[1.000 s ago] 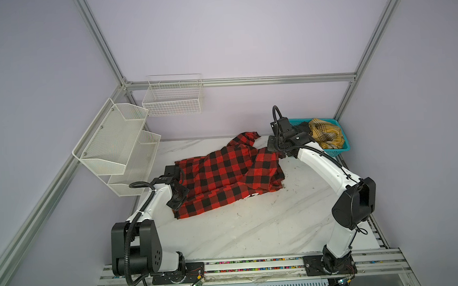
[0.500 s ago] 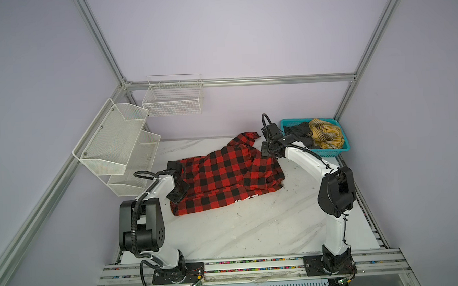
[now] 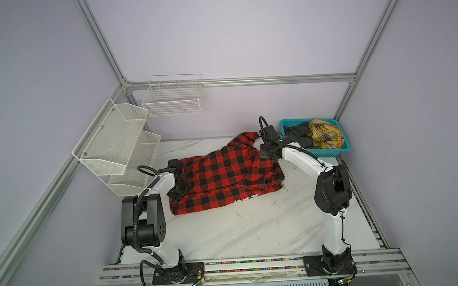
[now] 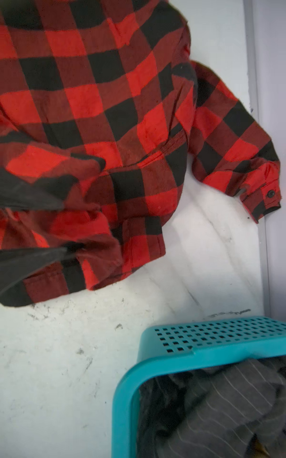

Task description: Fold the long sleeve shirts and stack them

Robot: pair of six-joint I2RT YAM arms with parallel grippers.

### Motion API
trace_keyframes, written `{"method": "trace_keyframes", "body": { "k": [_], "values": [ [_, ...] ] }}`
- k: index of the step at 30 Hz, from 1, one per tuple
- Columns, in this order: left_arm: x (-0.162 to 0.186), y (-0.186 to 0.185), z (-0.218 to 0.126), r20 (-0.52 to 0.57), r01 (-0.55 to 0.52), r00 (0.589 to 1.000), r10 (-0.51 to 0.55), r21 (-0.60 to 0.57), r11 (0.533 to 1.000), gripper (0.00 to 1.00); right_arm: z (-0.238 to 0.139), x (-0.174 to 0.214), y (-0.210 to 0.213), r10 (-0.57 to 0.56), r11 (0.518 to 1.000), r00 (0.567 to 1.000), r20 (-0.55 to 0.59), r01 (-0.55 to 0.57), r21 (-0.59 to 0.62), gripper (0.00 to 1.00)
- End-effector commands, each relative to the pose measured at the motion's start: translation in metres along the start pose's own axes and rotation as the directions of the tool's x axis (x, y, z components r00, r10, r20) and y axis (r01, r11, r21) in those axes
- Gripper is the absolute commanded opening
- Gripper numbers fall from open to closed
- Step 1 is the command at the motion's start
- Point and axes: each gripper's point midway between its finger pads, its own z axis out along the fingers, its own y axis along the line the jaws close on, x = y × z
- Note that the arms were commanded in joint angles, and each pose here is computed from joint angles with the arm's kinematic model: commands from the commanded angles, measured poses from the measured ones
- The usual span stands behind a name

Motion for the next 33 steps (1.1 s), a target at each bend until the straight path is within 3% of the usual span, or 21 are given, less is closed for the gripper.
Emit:
{"method": "trace_keyframes", "body": {
  "k": [1, 3, 8, 11, 12, 15, 18, 28, 31, 33],
  "values": [
    [0.006, -0.008, -0.041, 0.039, -0.002, 0.999, -0.002, 0.101, 0.995, 0.57, -0.018, -0.003, 0.018, -0.033, 0.999, 0.999, 0.036, 0.034, -0.026, 0.02],
    [0.018, -0.004, -0.051, 0.035, -0.001, 0.999, -0.004, 0.138, 0.990, 0.54, -0.020, -0.003, 0.020, -0.032, 0.999, 0.999, 0.041, 0.033, -0.029, 0.00],
    [0.053, 0.015, -0.036, -0.024, -0.021, 0.999, 0.025, 0.126, 0.992, 0.52, -0.022, -0.003, 0.015, -0.025, 0.999, 0.999, 0.039, 0.024, 0.022, 0.01],
    [0.065, 0.023, -0.022, -0.056, -0.027, 0.998, 0.033, 0.120, 0.992, 0.47, -0.020, -0.015, -0.009, 0.018, 0.998, 0.999, 0.037, -0.020, 0.055, 0.47],
    [0.066, 0.024, -0.019, -0.056, -0.030, 0.998, 0.037, 0.119, 0.992, 0.46, -0.017, -0.019, -0.014, 0.030, 0.999, 0.999, 0.026, -0.031, 0.045, 0.57],
    [0.067, 0.025, -0.011, -0.062, -0.034, 0.997, 0.042, 0.114, 0.993, 0.43, 0.005, -0.011, -0.017, 0.024, 1.000, 0.997, -0.076, -0.024, -0.004, 0.66],
    [0.069, 0.022, -0.001, -0.089, -0.036, 0.995, 0.046, 0.105, 0.994, 0.40, 0.022, -0.006, -0.011, 0.009, 0.997, 0.993, -0.115, -0.018, -0.074, 0.66],
    [0.072, 0.022, 0.019, -0.129, -0.062, 0.989, 0.071, 0.071, 0.996, 0.37, 0.077, -0.001, -0.016, 0.054, 0.996, 0.986, -0.160, -0.066, -0.066, 0.62],
    [0.072, 0.024, 0.023, -0.137, -0.076, 0.987, 0.083, 0.056, 0.996, 0.36, 0.091, 0.007, -0.016, 0.058, 0.995, 0.981, -0.184, -0.071, -0.066, 0.50],
    [0.072, 0.026, 0.026, -0.139, -0.076, 0.987, 0.081, 0.045, 0.996, 0.36, 0.093, 0.007, -0.019, 0.063, 0.996, 0.982, -0.179, -0.073, -0.048, 0.30]
  ]
}}
